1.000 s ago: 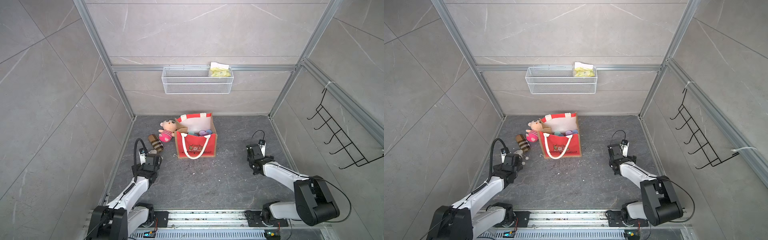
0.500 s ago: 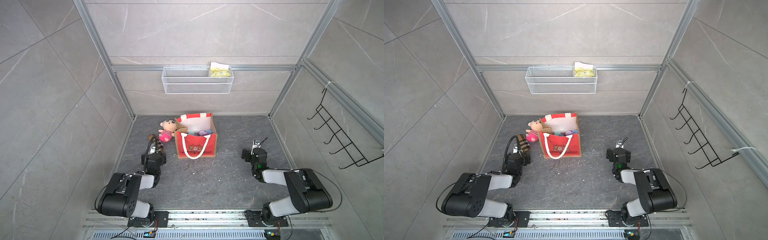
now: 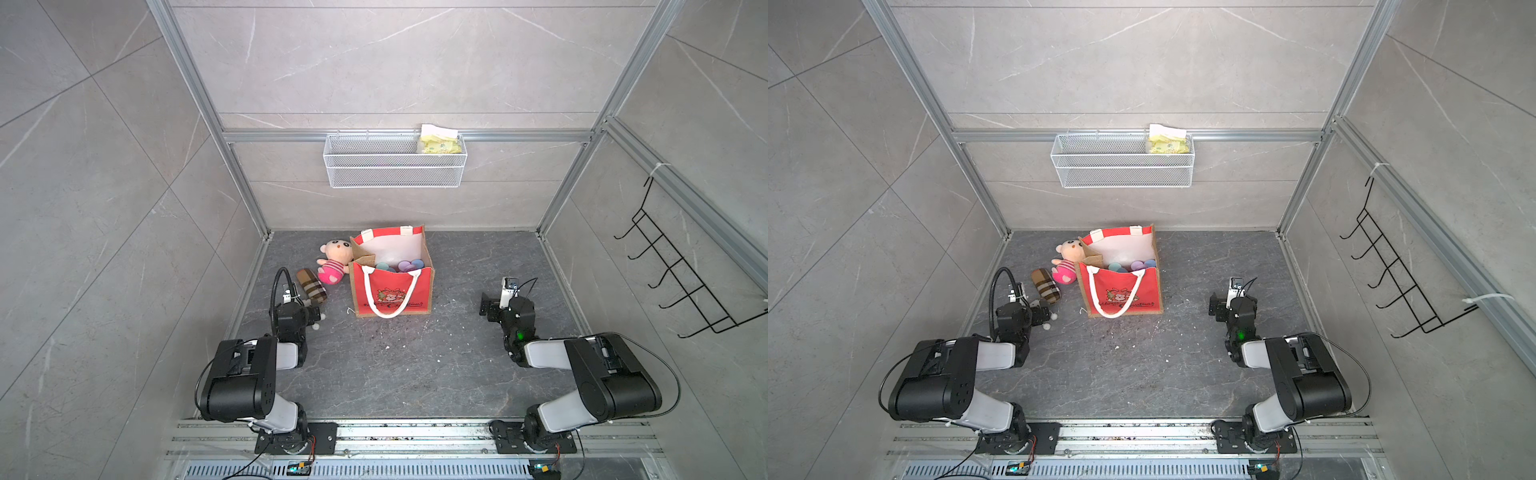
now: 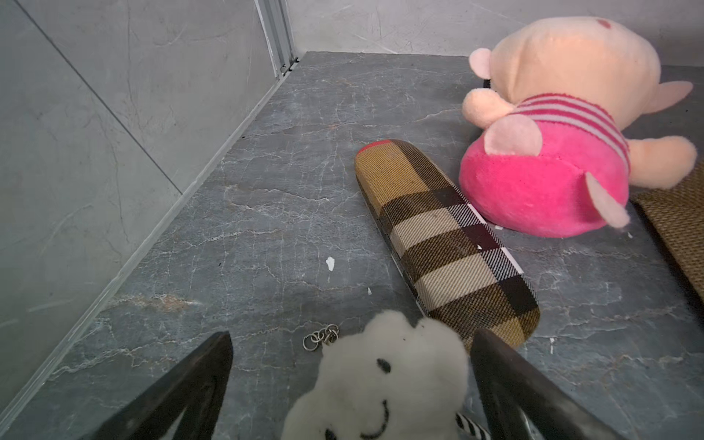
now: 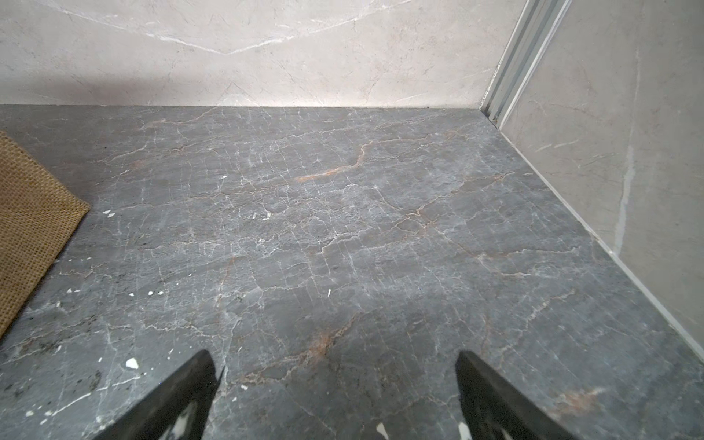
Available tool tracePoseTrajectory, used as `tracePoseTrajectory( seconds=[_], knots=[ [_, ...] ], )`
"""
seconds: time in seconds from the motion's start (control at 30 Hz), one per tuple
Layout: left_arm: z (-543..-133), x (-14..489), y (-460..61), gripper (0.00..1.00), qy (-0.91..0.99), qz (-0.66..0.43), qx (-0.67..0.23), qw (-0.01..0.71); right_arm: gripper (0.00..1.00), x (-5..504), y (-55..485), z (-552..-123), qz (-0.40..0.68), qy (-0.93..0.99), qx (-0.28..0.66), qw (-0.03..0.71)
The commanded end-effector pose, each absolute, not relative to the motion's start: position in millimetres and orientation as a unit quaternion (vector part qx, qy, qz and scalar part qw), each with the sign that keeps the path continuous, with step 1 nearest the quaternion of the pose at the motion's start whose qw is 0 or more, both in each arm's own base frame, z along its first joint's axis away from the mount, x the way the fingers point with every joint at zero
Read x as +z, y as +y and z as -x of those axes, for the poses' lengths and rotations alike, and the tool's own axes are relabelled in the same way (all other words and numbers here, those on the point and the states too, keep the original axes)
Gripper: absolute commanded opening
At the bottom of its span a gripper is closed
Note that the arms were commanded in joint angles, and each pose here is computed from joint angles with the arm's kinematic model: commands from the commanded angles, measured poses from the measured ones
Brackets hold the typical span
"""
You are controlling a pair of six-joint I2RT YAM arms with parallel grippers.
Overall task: Put the hourglass into the canvas bag
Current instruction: Reset both arms
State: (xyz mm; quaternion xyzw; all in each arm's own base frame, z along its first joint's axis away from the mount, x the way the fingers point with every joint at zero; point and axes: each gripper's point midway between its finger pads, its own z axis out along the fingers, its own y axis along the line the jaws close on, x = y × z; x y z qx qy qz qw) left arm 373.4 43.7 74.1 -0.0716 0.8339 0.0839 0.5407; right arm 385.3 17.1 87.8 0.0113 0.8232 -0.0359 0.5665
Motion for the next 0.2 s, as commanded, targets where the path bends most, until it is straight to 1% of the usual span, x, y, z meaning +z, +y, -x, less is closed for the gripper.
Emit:
tracePoseTrajectory(
  seconds=[0.0, 0.17],
  knots=[
    [-380.9, 87.7, 40.7, 1.0, 0.823, 0.078, 0.067, 0.559, 0.99, 92.2, 18.2, -387.3, -0.004, 0.818, -0.036, 0.574],
    [-381.2, 88.0, 41.6, 1.0, 0.822, 0.077, 0.07, 0.56, 0.99, 93.7, 18.2, -387.4, -0.005, 0.816, -0.036, 0.577]
  ],
)
